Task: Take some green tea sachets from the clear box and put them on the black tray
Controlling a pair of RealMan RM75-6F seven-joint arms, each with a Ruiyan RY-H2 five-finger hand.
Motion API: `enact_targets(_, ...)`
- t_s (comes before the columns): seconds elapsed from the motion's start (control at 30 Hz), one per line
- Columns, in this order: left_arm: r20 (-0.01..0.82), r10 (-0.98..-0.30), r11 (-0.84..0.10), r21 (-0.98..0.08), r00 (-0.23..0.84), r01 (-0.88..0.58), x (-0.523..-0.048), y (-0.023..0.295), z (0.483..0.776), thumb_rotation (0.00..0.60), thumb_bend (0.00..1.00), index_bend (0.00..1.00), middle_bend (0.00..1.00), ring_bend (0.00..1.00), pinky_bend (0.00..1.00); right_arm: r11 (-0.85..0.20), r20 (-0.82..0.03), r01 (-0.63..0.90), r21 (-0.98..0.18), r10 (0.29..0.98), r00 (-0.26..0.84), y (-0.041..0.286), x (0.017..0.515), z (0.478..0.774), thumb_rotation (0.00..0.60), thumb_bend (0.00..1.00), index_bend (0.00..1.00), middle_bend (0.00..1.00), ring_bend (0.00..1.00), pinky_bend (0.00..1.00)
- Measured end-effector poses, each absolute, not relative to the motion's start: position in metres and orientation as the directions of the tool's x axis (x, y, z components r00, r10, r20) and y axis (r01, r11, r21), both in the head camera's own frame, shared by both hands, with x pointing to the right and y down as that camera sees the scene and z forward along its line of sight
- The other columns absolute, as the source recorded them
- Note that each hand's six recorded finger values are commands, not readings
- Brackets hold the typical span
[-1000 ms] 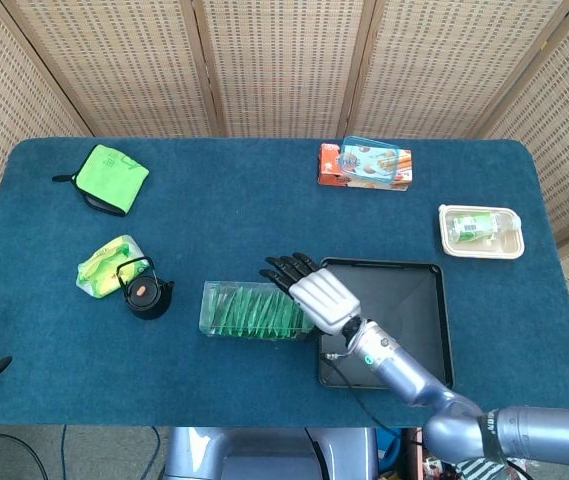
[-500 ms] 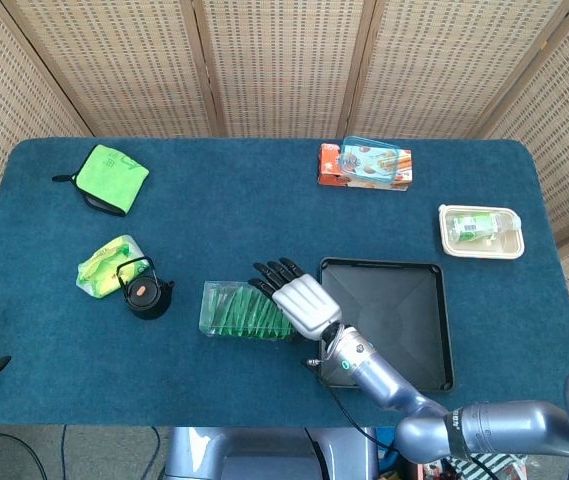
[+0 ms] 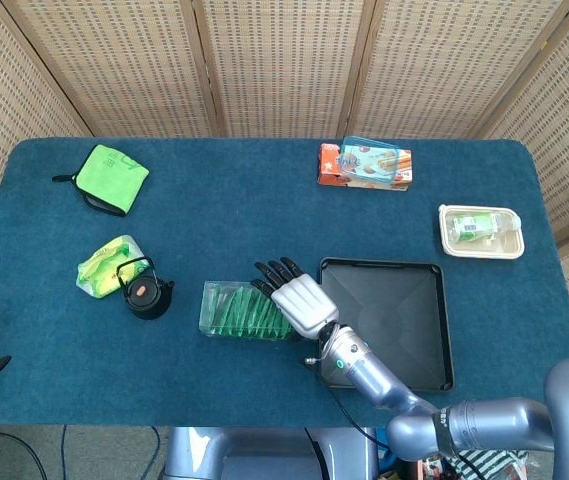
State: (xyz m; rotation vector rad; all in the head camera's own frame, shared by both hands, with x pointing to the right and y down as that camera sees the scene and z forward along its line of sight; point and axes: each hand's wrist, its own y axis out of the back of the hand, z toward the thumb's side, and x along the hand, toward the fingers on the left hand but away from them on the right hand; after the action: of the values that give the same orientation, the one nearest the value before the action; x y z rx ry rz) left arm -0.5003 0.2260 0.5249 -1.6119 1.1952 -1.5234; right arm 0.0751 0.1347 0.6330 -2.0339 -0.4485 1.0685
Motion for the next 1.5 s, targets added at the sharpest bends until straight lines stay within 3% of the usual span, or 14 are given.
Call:
enact_targets(0.17, 0.427, -0.901, -0.407, -0.891, -0.07, -0.2, -0.5, 0.226, 0.526, 0.6, 0.12, 0.0, 0.0, 0.0, 0.0, -0.636, -0.545, -0.055, -0.77, 0.61, 0.575, 0.136, 0.073, 0.637, 0.6, 0.27, 0.17, 0.0, 0.0, 0.0)
enact_targets(0.57, 0.428, -0.901, -0.406, -0.889, -0.072, -0.209, -0.502, 0.225, 0.525, 0.6, 0.12, 0.0, 0.0, 0.0, 0.0, -0.609, -0.527, -0.056, -0.791, 0.633, 0.567, 0.134, 0.07, 0.638, 0.6, 0.58, 0.22, 0.0, 0.0, 0.02)
enact_targets(0.87, 0.435, -0.897, -0.41, -0.885, -0.08, -0.22, -0.504, 0.224, 0.527, 0.6, 0.12, 0.0, 0.0, 0.0, 0.0, -0.574, -0.473, 0.031, -0.818, 0.702, 0.532, 0.101, 0.068, 0.622, 0.6, 0.59, 0.24, 0.0, 0.0, 0.03)
enact_targets(1.17, 0.453, -0.886, -0.422, -0.876, -0.096, -0.234, -0.51, 0.221, 0.532, 0.6, 0.12, 0.0, 0.0, 0.0, 0.0, -0.567, -0.496, 0.068, -0.821, 0.767, 0.407, 0.049, 0.081, 0.631, 0.6, 0.59, 0.25, 0.0, 0.0, 0.03)
enact_targets(1.5, 0.473, -0.876, -0.441, -0.866, -0.098, -0.237, -0.512, 0.218, 0.539, 0.6, 0.12, 0.0, 0.0, 0.0, 0.0, -0.622, -0.565, 0.075, -0.78, 0.75, 0.345, 0.034, 0.088, 0.649, 0.6, 0.59, 0.25, 0.0, 0.0, 0.03)
